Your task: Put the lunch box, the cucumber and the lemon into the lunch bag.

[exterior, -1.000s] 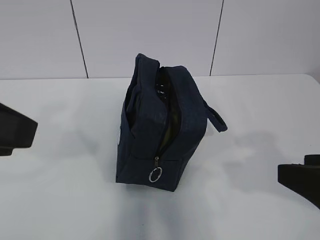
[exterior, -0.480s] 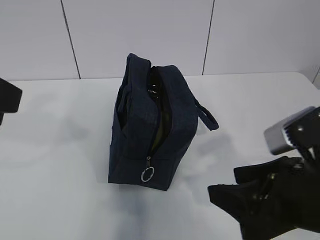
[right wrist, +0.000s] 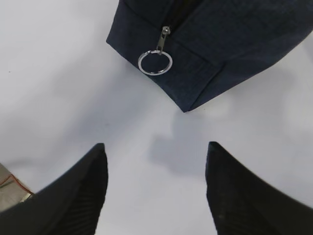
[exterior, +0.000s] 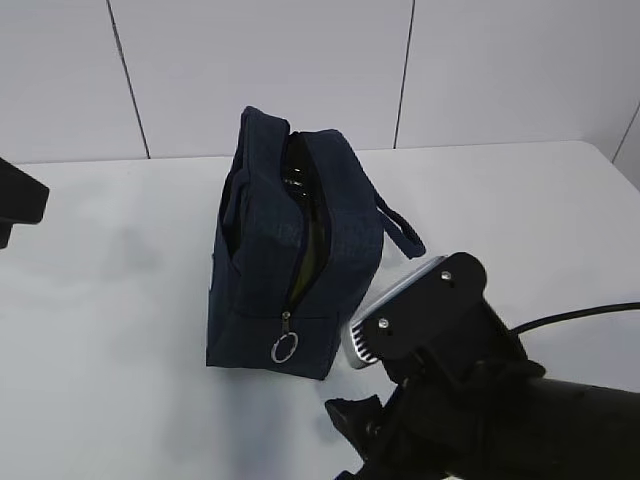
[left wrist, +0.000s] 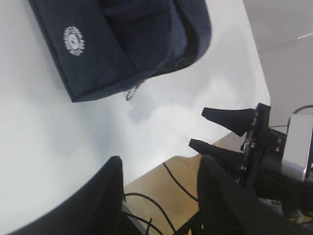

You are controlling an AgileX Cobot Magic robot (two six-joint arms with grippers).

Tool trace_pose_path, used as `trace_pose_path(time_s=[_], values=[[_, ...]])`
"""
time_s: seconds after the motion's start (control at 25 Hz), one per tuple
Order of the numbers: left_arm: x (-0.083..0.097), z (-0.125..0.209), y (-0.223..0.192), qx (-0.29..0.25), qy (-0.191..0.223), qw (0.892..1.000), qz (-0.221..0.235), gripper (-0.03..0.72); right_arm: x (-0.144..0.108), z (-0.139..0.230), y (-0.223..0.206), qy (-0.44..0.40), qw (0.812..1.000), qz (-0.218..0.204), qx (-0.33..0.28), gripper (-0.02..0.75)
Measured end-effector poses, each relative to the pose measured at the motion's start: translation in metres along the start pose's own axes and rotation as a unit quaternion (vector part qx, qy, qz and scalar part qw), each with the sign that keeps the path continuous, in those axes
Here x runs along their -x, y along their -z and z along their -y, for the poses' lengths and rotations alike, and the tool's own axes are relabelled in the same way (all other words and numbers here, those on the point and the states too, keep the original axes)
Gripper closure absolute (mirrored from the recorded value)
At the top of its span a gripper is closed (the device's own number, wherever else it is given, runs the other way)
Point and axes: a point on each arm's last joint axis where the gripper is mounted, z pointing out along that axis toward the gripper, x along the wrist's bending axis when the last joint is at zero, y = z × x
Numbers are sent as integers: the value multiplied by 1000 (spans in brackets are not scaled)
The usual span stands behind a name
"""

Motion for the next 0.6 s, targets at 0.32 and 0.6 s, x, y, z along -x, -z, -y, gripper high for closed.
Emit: trace_pose_path(time_s=[0.32,0.6], values=[[-25,-17,-4,10,15,1000,4,330,-4,-13,-19,-12,999,16,30,257],[-42,-27,-12,10,22,1000,16,330,-11,-17,-38,-23,998,6,57,257]])
